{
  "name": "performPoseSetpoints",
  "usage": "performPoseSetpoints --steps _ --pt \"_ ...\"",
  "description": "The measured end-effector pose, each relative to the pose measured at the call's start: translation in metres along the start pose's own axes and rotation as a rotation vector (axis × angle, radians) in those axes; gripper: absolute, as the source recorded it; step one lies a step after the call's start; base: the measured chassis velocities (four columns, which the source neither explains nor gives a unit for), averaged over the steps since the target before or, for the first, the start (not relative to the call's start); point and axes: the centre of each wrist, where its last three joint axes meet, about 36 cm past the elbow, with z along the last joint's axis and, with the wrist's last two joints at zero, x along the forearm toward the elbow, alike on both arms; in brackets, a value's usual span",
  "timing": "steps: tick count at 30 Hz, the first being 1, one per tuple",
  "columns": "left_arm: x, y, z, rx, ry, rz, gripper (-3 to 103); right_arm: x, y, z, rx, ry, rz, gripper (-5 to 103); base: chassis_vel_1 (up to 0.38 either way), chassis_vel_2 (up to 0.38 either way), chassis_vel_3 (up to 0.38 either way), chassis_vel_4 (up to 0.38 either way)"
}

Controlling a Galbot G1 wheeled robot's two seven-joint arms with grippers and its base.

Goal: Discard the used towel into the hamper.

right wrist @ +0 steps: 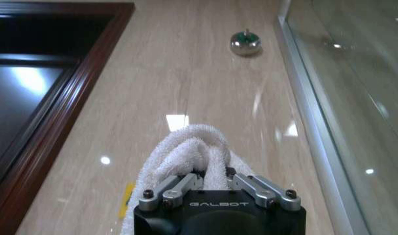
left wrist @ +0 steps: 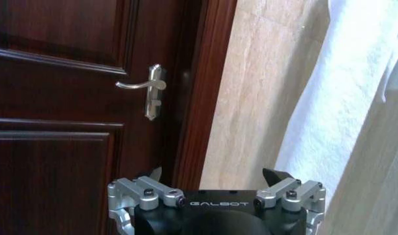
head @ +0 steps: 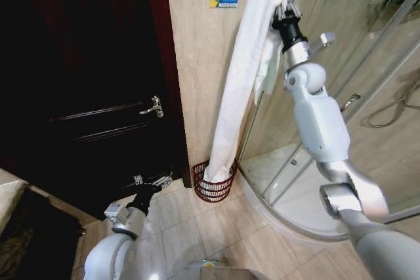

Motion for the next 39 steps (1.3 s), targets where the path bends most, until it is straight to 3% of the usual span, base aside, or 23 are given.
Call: performPoseSetpoints --steps 9,23,39 --pt "0.000 0.000 0.000 0.000 0.000 0.000 100 0.024 -0.005 0.015 -0.010 0.021 0.046 14 0.000 0.000 0.000 0.000" --pt "0.000 0.000 0.000 0.000 0.000 0.000 100 0.069 0.023 0.048 -0.048 0.082 0.055 14 0.000 0.000 0.000 0.000" --pt "0.000 0.000 0.000 0.000 0.000 0.000 100 0.115 0.022 0.087 -0.052 0.162 0.097 14 0.000 0.000 0.000 0.000"
